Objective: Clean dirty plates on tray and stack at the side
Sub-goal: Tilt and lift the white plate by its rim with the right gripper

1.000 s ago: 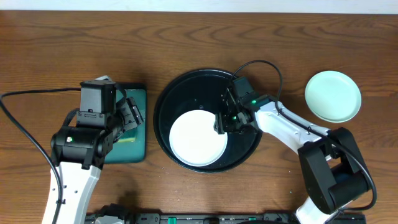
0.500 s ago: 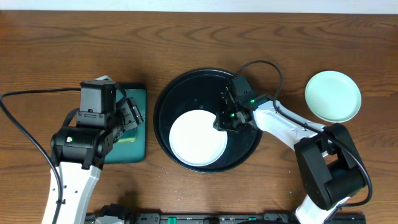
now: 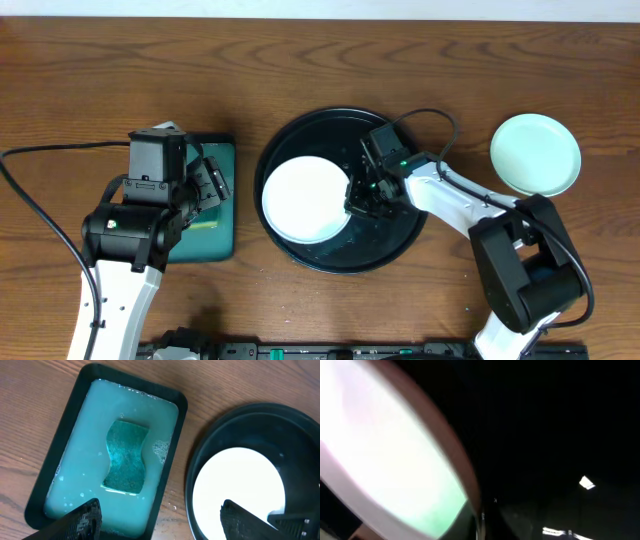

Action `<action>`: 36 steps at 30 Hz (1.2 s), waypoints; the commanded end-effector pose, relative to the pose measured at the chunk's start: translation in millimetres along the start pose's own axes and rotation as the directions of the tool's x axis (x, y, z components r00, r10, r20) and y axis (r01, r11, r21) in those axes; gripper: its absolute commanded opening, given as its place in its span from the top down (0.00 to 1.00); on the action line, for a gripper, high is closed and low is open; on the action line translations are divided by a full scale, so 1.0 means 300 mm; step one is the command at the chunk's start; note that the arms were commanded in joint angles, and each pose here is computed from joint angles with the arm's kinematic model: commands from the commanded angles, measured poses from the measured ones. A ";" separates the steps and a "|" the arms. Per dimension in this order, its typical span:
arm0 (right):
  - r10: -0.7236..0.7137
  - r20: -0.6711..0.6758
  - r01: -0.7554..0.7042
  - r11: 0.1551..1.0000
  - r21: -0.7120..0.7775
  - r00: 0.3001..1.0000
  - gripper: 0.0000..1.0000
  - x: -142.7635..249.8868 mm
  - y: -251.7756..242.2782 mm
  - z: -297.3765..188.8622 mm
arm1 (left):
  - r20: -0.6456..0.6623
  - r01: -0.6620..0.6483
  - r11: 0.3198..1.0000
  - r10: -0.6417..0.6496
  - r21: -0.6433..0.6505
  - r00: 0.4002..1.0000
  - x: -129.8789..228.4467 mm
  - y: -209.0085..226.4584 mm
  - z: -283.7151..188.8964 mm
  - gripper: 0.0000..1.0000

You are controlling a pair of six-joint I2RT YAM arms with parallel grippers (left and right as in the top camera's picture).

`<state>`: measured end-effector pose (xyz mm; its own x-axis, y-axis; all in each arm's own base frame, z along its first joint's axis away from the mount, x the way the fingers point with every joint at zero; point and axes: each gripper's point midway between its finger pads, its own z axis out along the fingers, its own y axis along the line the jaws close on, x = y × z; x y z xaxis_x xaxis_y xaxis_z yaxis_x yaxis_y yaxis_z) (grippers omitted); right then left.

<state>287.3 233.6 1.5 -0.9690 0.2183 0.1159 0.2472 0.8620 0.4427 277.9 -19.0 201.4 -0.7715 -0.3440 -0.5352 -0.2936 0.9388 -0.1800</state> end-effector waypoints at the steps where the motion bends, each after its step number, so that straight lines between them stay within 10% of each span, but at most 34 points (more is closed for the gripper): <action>1: 0.037 -0.018 -0.035 0.997 0.069 0.999 0.99 0.023 -0.061 0.044 | -0.005 -0.010 1.000 0.010 -0.001 1.000 0.001 -0.003 0.002 0.23; 26: -0.042 -0.078 0.013 0.940 -0.341 0.996 0.98 0.001 0.096 -0.243 | -0.027 -0.012 1.000 0.012 -0.012 1.000 0.021 0.006 0.005 0.23; 36: -0.289 0.076 0.288 0.822 -0.491 0.954 0.98 -0.051 0.167 -0.310 | -0.028 -0.012 1.000 0.012 -0.012 1.000 0.022 0.006 0.006 0.23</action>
<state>316.0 224.7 89.0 -0.9969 0.0784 0.0089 0.0549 0.6085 0.7917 273.1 -18.4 197.6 -0.7853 -0.3423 -0.5160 -0.2982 0.9394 -0.1693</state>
